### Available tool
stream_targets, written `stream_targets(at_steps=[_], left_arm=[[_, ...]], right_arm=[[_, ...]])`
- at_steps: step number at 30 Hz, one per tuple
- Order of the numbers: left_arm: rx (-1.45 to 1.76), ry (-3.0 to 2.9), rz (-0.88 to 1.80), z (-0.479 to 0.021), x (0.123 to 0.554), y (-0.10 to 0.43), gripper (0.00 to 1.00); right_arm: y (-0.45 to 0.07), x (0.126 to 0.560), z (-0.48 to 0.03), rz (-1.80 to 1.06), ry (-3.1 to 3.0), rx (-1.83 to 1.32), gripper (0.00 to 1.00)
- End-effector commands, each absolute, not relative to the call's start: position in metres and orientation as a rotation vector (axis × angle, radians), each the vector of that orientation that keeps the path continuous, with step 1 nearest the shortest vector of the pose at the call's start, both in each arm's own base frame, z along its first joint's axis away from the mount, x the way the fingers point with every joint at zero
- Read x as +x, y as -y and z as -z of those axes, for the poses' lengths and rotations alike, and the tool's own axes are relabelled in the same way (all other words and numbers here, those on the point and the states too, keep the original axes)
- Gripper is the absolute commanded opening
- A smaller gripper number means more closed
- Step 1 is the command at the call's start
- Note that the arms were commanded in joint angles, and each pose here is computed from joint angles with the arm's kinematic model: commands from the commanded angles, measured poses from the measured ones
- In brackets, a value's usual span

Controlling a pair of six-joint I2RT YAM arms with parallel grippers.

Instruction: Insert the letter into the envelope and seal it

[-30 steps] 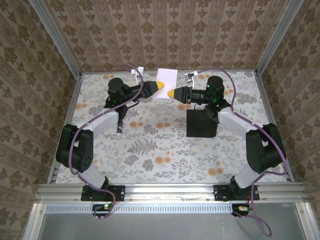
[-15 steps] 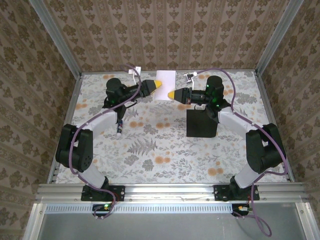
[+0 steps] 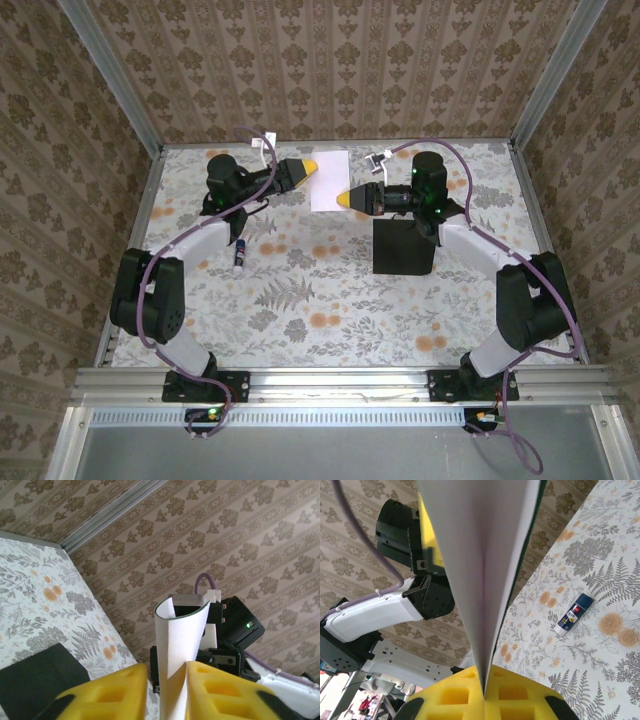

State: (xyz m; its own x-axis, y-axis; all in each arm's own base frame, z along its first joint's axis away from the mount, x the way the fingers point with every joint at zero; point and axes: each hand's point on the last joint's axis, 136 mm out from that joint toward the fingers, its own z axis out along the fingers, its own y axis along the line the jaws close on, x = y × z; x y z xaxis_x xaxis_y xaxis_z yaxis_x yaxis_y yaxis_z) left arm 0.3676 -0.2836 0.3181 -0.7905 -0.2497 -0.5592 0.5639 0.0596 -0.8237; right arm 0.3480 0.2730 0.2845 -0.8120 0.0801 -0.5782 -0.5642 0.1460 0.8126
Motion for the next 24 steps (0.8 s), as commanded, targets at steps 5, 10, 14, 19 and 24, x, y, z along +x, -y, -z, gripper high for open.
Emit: stream_targets(at_steps=[5, 10, 14, 19, 24], left_arm=[[0.384, -1.693, 1.777, -0.342, 0.364, 0.282, 0.0], [0.377, -1.698, 1.773, -0.341, 0.364, 0.281, 0.0], [0.378, -1.705, 1.767, -0.339, 0.361, 0.281, 0.0], [0.389, -1.713, 1.77, -0.336, 0.354, 0.287, 0.0], [0.384, -1.721, 1.774, -0.331, 0.352, 0.29, 0.0]], right_arm=[[-0.276, 0.333, -0.303, -1.724, -1.884, -0.561, 0.03], [-0.274, 0.335, -0.309, -1.7, -1.869, -0.566, 0.5], [-0.274, 0.341, -0.314, -1.68, -1.854, -0.563, 0.62], [-0.276, 0.351, -0.321, -1.677, -1.828, -0.565, 0.62], [-0.279, 0.36, -0.327, -1.687, -1.806, -0.561, 0.56]])
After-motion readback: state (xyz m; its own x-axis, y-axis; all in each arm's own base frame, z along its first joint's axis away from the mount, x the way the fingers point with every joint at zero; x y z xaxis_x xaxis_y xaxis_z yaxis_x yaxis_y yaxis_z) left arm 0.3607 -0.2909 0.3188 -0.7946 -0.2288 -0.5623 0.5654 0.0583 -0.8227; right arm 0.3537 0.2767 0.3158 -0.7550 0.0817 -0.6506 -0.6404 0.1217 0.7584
